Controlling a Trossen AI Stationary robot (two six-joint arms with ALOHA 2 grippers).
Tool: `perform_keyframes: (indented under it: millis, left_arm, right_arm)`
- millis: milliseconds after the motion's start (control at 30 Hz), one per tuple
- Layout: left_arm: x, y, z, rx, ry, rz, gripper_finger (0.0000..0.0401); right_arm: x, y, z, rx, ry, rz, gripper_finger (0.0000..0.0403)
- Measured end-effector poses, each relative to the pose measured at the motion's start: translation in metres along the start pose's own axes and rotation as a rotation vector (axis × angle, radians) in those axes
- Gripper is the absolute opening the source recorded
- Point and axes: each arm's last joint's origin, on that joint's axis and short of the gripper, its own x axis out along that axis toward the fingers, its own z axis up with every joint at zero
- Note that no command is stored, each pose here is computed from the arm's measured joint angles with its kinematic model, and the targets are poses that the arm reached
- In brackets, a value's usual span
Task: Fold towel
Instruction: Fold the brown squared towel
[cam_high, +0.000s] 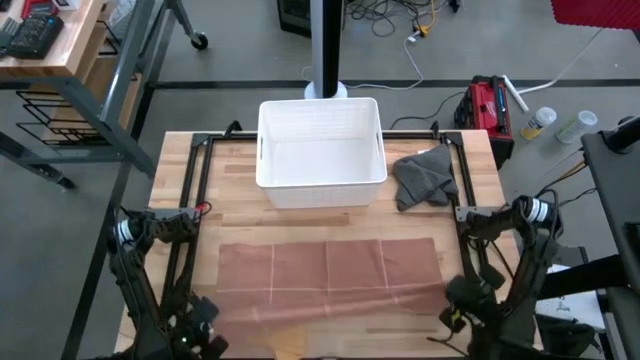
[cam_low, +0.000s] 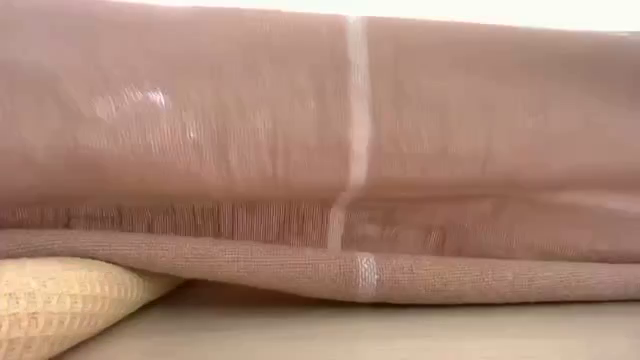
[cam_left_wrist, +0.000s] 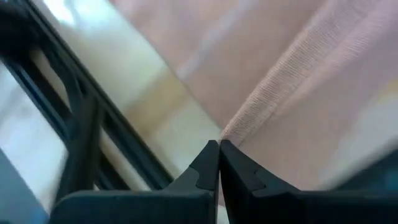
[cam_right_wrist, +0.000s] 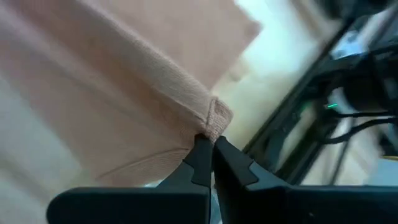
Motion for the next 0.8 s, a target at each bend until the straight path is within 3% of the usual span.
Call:
perform_keyframes:
  millis: [100,267,433,667,800]
  left_arm:
    - [0.01,0.0,0.01,0.06,-0.096,0.021,0.0]
    - [0.029,-0.001,0.034,0.096,-0.112,0.124,0.0]
    - [0.057,0.006,0.058,0.208,-0.111,0.252,0.0]
    - [0.096,0.03,0.069,0.173,-0.131,0.43,0.0]
    - [0.109,0.035,0.067,0.156,-0.14,0.441,0.0]
  right_arm:
    - [0.004,0.005,0.008,-0.012,-0.013,-0.004,0.0]
    - [0.011,0.012,0.029,-0.039,-0.005,-0.04,0.0]
    - [0.025,0.015,0.049,-0.063,0.018,-0.1,0.0]
    - [0.054,0.011,0.065,-0.009,0.03,-0.219,0.0]
    - [0.074,0.007,0.074,0.004,0.046,-0.284,0.0]
